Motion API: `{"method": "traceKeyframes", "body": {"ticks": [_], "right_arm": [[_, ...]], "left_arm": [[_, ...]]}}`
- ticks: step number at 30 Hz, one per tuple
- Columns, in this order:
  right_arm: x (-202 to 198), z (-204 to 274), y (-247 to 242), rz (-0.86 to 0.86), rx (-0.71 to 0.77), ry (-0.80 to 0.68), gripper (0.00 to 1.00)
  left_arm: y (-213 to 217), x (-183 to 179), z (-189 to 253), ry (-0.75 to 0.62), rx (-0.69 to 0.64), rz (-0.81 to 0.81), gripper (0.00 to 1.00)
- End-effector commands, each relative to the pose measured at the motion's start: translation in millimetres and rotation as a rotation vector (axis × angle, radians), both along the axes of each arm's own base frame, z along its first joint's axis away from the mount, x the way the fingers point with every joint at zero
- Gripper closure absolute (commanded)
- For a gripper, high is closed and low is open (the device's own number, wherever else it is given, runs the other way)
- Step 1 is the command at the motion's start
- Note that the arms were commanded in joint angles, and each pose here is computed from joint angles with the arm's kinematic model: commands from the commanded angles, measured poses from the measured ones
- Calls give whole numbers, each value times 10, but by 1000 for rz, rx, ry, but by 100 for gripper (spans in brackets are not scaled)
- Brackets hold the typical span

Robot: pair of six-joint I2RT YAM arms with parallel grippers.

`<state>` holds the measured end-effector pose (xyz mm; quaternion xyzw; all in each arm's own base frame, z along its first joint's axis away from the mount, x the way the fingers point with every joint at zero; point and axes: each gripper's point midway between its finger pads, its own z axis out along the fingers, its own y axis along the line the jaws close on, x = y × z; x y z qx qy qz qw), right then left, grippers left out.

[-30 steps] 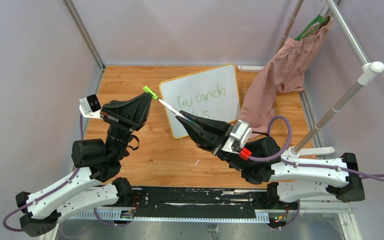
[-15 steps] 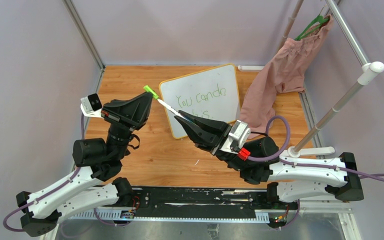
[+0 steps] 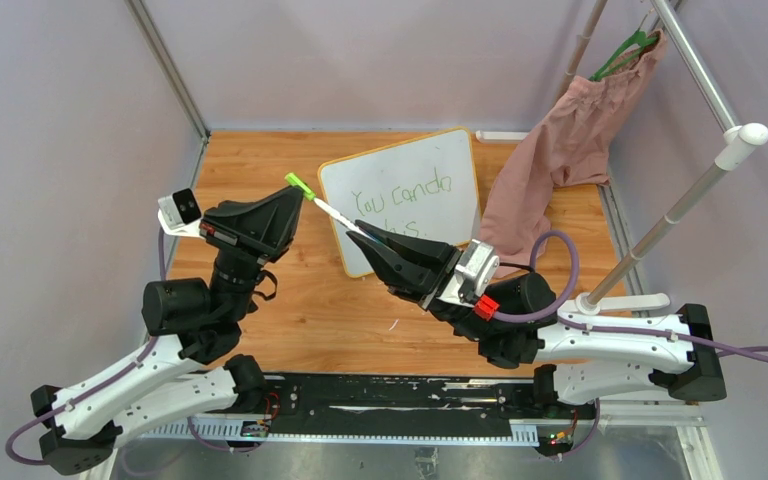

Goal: Write a sentence on the whiteboard
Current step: Close the whiteboard marker at the center of the board.

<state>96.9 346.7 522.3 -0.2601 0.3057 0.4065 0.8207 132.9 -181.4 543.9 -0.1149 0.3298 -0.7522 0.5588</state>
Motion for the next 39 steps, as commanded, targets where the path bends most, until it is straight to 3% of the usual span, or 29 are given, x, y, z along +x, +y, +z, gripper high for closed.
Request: {"method": "traceKeyframes", "body": {"ticks": [1, 39], "right_arm": [[-47, 198, -127, 8, 62, -7, 100], [-34, 218, 85, -39, 44, -89, 100]], "left_arm": [[-40, 30, -86, 0, 69, 36, 100], [-330, -42, -101, -39, 141, -64, 100]]}}
